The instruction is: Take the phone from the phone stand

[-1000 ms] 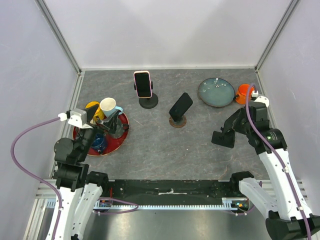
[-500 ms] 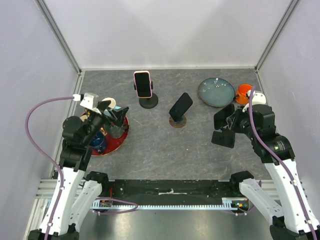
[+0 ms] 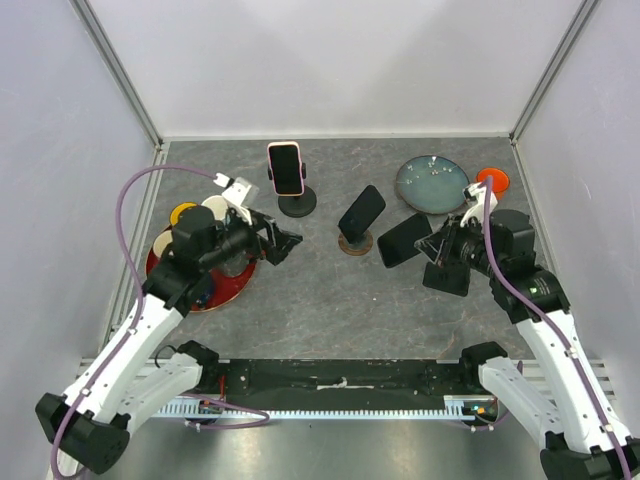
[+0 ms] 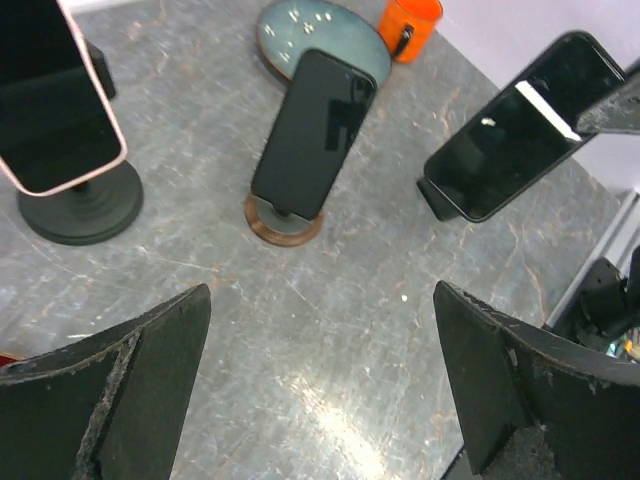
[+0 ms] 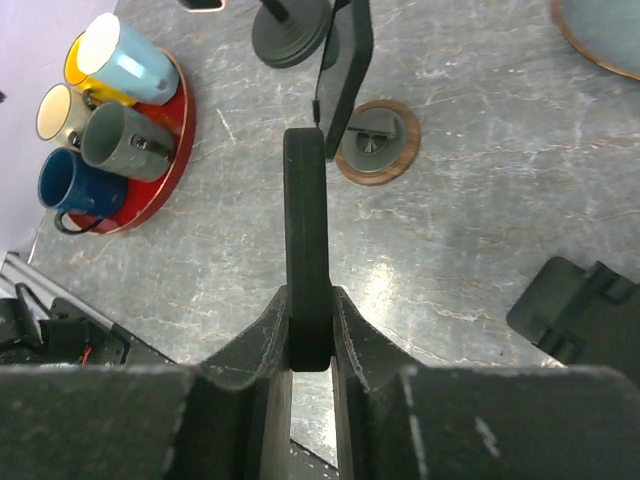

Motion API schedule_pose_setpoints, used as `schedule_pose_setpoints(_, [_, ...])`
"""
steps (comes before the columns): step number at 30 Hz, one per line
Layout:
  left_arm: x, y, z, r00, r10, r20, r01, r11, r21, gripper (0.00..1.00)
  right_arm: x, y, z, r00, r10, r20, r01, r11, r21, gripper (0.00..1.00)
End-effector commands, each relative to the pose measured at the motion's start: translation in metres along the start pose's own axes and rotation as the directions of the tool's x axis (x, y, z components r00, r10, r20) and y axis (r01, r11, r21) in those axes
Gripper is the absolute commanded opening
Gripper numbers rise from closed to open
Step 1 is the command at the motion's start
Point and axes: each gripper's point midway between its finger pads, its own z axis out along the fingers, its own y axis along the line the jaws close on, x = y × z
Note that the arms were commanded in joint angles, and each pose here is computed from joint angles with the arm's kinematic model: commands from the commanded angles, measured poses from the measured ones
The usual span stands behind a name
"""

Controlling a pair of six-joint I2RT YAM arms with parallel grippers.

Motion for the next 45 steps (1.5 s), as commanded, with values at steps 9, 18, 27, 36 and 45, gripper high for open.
schedule_pose_setpoints(9, [0.015,-0.056,0.034,0.995,0.067,-0.069,-0.059,0.992,0.109,1.0,-0.001,0.048,0.026,0.997,0.078,-0.015,-0.079,0.951,-0.299,0.0])
schedule_pose_setpoints(18, [0.038,-0.1,0.06,0.977,0.174,-0.121,-0.154,0.975,0.162,1.0,0.015,0.062,0.042,0.989,0.118,-0.094,-0.145,0.918,-0.37,0.0])
schedule_pose_setpoints(27, [0.059,-0.12,0.074,0.93,0.329,-0.164,-0.305,0.94,0.156,1.0,0.033,0.079,0.051,0.977,0.134,-0.166,-0.194,0.881,-0.432,0.0])
schedule_pose_setpoints(36, [0.07,-0.125,0.078,0.909,0.368,-0.197,-0.338,0.926,0.168,1.0,0.041,0.092,0.052,0.971,0.126,-0.204,-0.211,0.852,-0.479,0.0])
schedule_pose_setpoints(45, [0.083,-0.119,0.087,0.868,0.423,-0.259,-0.401,0.906,0.136,1.0,0.047,0.098,0.053,0.966,0.122,-0.226,-0.221,0.841,-0.493,0.0])
